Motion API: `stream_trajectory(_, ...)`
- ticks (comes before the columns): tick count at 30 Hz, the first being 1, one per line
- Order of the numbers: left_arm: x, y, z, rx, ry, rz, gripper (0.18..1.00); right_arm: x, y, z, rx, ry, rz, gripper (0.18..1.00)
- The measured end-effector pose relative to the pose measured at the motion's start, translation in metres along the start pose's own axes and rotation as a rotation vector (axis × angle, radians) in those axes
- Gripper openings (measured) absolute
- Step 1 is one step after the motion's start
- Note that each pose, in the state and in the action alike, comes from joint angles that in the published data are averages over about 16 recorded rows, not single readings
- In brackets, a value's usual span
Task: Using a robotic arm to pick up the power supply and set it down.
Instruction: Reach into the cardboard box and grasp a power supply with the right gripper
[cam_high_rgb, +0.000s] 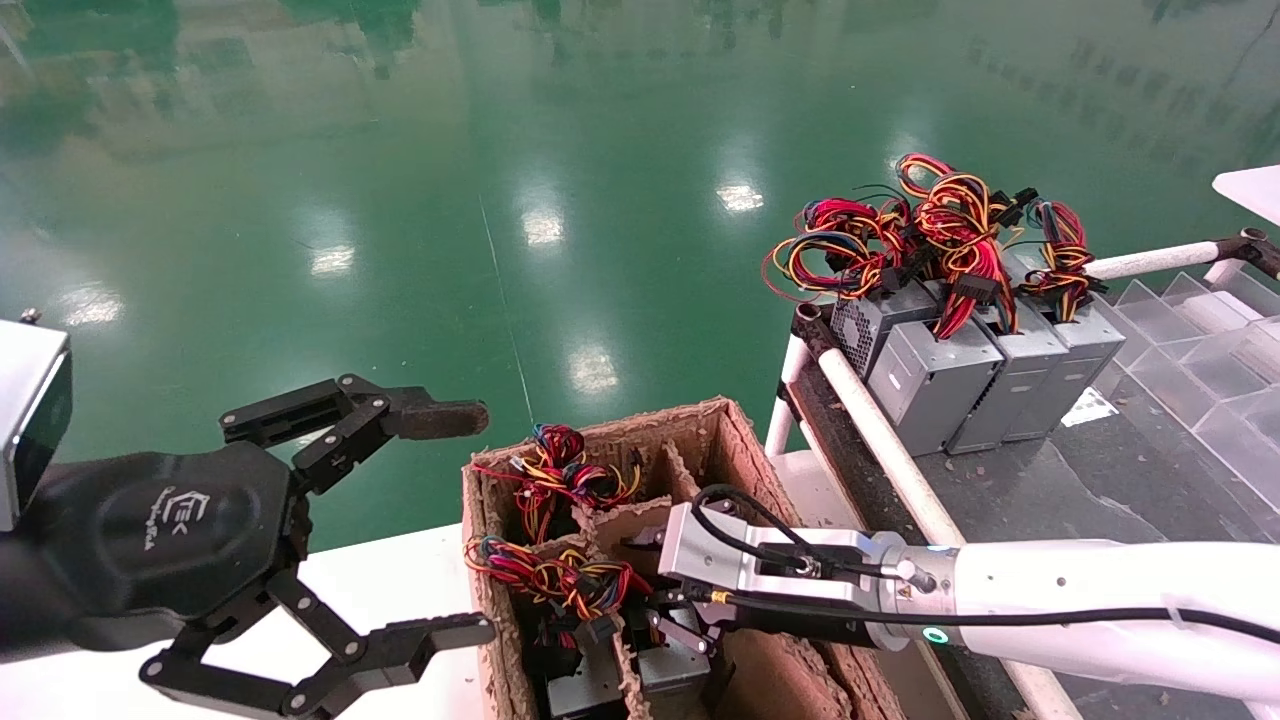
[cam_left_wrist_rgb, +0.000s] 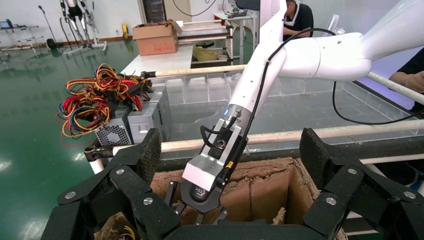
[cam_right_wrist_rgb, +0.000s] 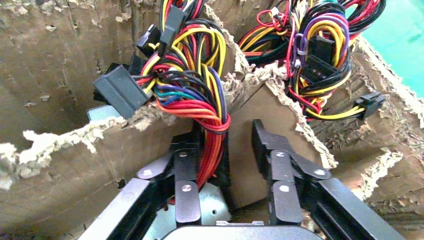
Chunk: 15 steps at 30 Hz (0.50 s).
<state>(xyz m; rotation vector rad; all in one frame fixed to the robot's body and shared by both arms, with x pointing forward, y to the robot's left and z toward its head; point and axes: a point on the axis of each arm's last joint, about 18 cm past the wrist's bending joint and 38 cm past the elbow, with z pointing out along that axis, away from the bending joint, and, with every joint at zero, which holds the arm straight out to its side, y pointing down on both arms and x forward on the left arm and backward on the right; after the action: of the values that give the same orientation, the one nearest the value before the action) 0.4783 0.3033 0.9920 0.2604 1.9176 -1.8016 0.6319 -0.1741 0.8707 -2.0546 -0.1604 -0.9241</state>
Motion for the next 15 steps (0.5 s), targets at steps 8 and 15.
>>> stream_trajectory(8, 0.0, 0.0, 0.0, 0.0, 0.0, 0.0, 1.001, 0.0, 0.0007, -0.0001, 0.015, 0.007, 0.012, 0.364)
stream_trajectory(15, 0.0, 0.0, 0.0, 0.0, 0.0, 0.0, 1.001, 0.001, -0.0021, -0.0068, 0.045, 0.021, 0.028, 0.27)
